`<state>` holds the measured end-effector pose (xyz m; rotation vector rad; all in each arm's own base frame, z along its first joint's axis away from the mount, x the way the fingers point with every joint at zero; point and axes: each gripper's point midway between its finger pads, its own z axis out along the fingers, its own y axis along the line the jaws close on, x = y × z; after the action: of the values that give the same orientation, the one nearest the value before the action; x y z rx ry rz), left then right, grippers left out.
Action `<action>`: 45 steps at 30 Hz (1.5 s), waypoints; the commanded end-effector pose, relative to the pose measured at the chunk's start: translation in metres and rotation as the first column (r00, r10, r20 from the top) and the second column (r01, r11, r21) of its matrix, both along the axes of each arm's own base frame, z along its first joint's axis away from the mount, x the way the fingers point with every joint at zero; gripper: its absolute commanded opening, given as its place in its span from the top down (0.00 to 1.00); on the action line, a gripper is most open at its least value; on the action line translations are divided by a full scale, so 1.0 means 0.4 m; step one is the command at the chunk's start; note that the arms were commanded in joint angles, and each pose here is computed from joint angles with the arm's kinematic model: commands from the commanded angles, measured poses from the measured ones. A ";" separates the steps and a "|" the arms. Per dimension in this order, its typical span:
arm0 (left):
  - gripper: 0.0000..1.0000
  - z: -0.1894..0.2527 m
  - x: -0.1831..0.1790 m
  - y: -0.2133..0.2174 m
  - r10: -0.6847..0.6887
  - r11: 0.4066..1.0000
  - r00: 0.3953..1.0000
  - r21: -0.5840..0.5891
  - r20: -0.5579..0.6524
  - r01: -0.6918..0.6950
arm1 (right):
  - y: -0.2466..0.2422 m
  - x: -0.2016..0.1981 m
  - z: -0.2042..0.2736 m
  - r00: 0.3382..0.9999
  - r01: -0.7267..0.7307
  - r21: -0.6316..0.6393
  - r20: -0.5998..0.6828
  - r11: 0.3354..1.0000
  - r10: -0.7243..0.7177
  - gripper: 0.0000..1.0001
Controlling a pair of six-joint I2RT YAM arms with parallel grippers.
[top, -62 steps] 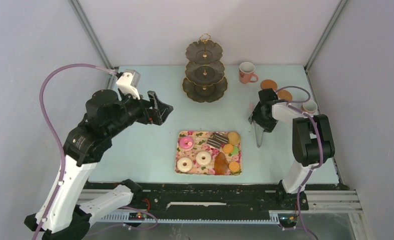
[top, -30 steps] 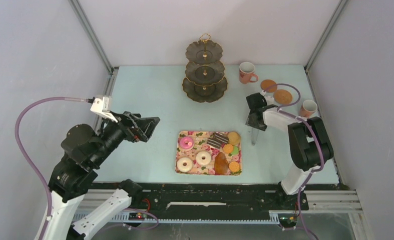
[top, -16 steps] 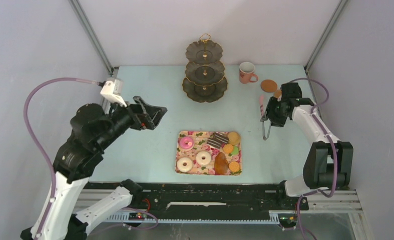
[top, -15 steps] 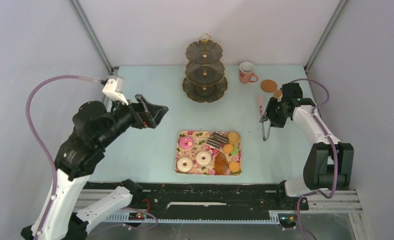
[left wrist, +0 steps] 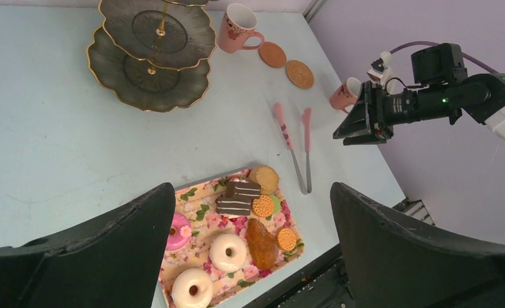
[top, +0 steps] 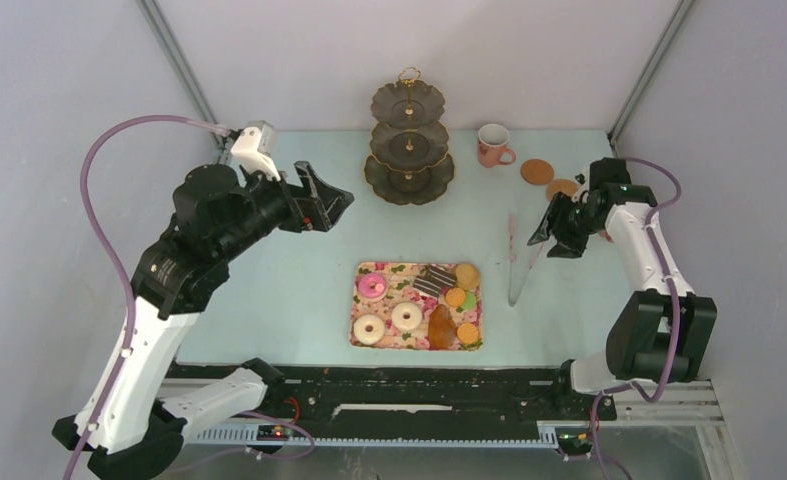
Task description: Serve the afternoon tea
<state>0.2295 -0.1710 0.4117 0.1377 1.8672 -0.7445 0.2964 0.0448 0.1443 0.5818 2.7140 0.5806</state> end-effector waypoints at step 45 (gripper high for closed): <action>0.02 0.007 -0.052 0.031 0.011 0.999 0.999 -0.047 0.043 -0.009 | 0.094 0.060 -0.194 0.994 0.015 -0.361 0.109 0.932 0.027 0.58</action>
<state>0.2101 -0.1603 0.3950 0.1301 1.8663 -0.7548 0.3100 0.0676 0.0133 0.5254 2.6556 -0.0817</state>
